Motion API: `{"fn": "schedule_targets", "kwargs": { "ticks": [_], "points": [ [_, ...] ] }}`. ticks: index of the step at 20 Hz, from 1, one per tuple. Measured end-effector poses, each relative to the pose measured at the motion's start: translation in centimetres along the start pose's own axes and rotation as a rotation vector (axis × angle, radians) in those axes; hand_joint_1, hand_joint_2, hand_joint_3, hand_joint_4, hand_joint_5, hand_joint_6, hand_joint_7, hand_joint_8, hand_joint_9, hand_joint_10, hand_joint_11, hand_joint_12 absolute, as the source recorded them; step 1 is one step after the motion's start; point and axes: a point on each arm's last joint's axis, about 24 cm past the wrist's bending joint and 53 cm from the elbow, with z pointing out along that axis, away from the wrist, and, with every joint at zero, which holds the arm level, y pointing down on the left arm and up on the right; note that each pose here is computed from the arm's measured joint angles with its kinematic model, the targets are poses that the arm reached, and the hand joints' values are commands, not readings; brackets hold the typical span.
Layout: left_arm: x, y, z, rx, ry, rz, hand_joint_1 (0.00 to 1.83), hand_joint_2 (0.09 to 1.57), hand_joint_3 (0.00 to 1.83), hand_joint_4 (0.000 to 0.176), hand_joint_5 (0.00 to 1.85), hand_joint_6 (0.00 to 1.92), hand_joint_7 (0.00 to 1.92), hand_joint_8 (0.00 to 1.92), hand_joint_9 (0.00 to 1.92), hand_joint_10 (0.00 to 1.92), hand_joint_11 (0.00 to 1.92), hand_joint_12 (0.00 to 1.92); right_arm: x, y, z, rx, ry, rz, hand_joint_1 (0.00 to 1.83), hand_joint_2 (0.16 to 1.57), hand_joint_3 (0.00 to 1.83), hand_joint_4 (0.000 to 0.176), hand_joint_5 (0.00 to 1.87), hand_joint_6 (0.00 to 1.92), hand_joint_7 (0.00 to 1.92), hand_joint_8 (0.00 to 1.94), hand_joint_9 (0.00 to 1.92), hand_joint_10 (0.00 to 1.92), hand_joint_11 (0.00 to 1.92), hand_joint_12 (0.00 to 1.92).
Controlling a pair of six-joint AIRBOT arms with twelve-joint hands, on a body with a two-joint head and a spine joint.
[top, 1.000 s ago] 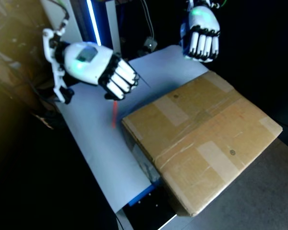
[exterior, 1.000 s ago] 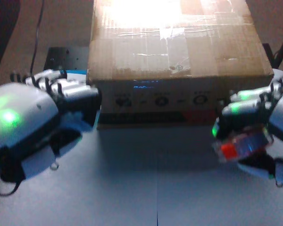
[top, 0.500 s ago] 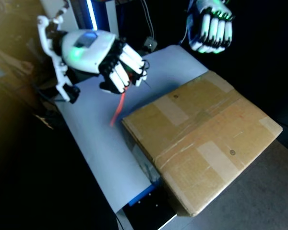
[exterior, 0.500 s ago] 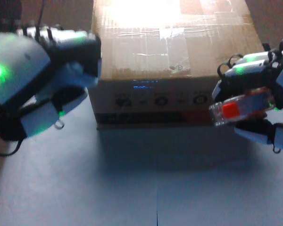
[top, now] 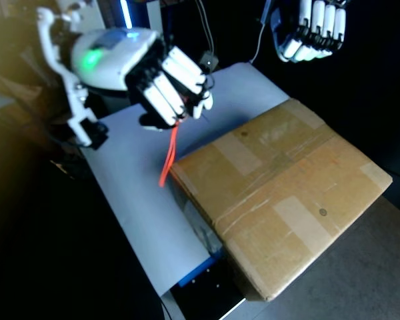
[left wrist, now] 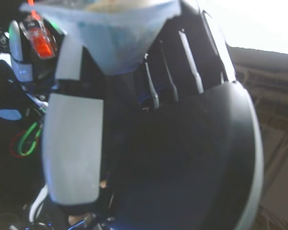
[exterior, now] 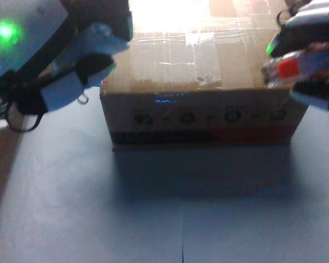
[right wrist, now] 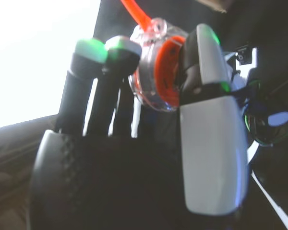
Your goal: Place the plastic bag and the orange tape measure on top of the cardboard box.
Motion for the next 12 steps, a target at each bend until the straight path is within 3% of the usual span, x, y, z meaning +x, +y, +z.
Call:
{"fn": "schedule_targets", "kwargs": {
  "ticks": [2, 4, 6, 7, 8, 9, 10, 11, 12],
  "points": [
    [-0.3, 0.0, 1.2, 0.01, -0.02, -0.008, 1.33, 1.28, 0.0, 0.0, 0.53, 1.43, 0.71, 1.5, 0.69, 1.61, 0.62, 1.79, -1.5, -0.5, 0.8, 0.002, -0.031, -0.021, 1.24, 1.13, 0.0, 0.0, 0.94, 0.97, 1.0, 1.17, 1.18, 1.58, 1.17, 1.84],
    [-0.4, -0.1, 2.8, 0.022, -0.031, -0.018, 1.31, 1.31, 0.0, 0.0, 0.53, 1.52, 0.63, 1.59, 0.6, 1.71, 0.45, 1.92, -3.0, -0.9, 1.5, 0.002, -0.064, -0.036, 1.23, 1.13, 0.0, 0.0, 0.9, 1.06, 1.0, 1.14, 1.18, 1.57, 1.18, 1.83],
    [-0.3, 0.0, 4.2, 0.027, -0.032, -0.022, 1.32, 1.3, 0.0, 0.0, 0.53, 1.51, 0.67, 1.53, 0.62, 1.68, 0.49, 1.92, -3.6, -1.3, 2.7, 0.001, -0.08, -0.043, 1.24, 1.13, 0.0, 0.0, 0.95, 0.95, 1.0, 1.17, 1.18, 1.58, 1.17, 1.84],
    [-0.1, 0.2, 4.8, 0.027, -0.028, -0.021, 1.34, 1.27, 0.0, 0.0, 0.59, 1.35, 0.73, 1.5, 0.71, 1.66, 0.6, 1.92, -3.6, -1.3, 3.7, -0.003, -0.079, -0.056, 1.23, 1.13, 0.0, 0.0, 0.9, 1.05, 1.0, 1.14, 1.18, 1.57, 1.18, 1.83],
    [0.2, 0.3, 5.3, 0.026, -0.019, -0.022, 1.34, 1.26, 0.0, 0.0, 0.6, 1.31, 0.73, 1.51, 0.71, 1.67, 0.64, 1.92, -3.7, -0.9, 4.4, -0.009, -0.081, -0.083, 1.23, 1.13, 0.0, 0.0, 0.9, 1.06, 1.0, 1.14, 1.18, 1.57, 1.18, 1.83],
    [0.5, 0.6, 6.0, 0.023, -0.008, -0.021, 1.22, 1.24, 0.0, 0.0, 0.71, 1.18, 0.8, 1.56, 0.77, 1.74, 0.77, 1.92, -3.6, -0.4, 5.0, -0.018, -0.079, -0.12, 1.22, 1.07, 0.0, 0.0, 1.1, 0.81, 1.33, 1.78, 1.54, 1.85, 1.62, 1.9],
    [0.8, 0.8, 6.8, 0.018, 0.004, -0.02, 1.32, 1.24, 0.0, 0.0, 0.71, 1.12, 0.75, 1.51, 0.76, 1.68, 0.75, 1.92, -3.4, 0.2, 5.7, -0.032, -0.082, -0.126, 1.21, 1.06, 0.0, 0.0, 1.14, 0.76, 1.14, 1.86, 1.34, 1.91, 1.44, 1.92],
    [0.8, 1.1, 7.4, 0.015, 0.009, -0.019, 1.34, 1.25, 0.0, 0.0, 0.69, 1.15, 0.71, 1.53, 0.71, 1.66, 0.73, 1.92, -3.3, 0.3, 6.3, -0.038, -0.082, -0.122, 1.21, 1.05, 0.0, 0.0, 1.15, 0.75, 1.37, 1.92, 1.59, 1.92, 1.65, 1.92],
    [1.1, 1.4, 8.3, 0.009, 0.016, -0.017, 1.35, 1.22, 0.0, 0.0, 0.74, 1.12, 0.75, 1.46, 0.75, 1.57, 0.7, 1.87, -3.1, 0.0, 7.4, -0.04, -0.082, -0.119, 1.26, 1.13, 0.0, 0.0, 1.1, 0.62, 0.86, 1.49, 1.05, 1.67, 1.16, 1.9]
  ]
}}
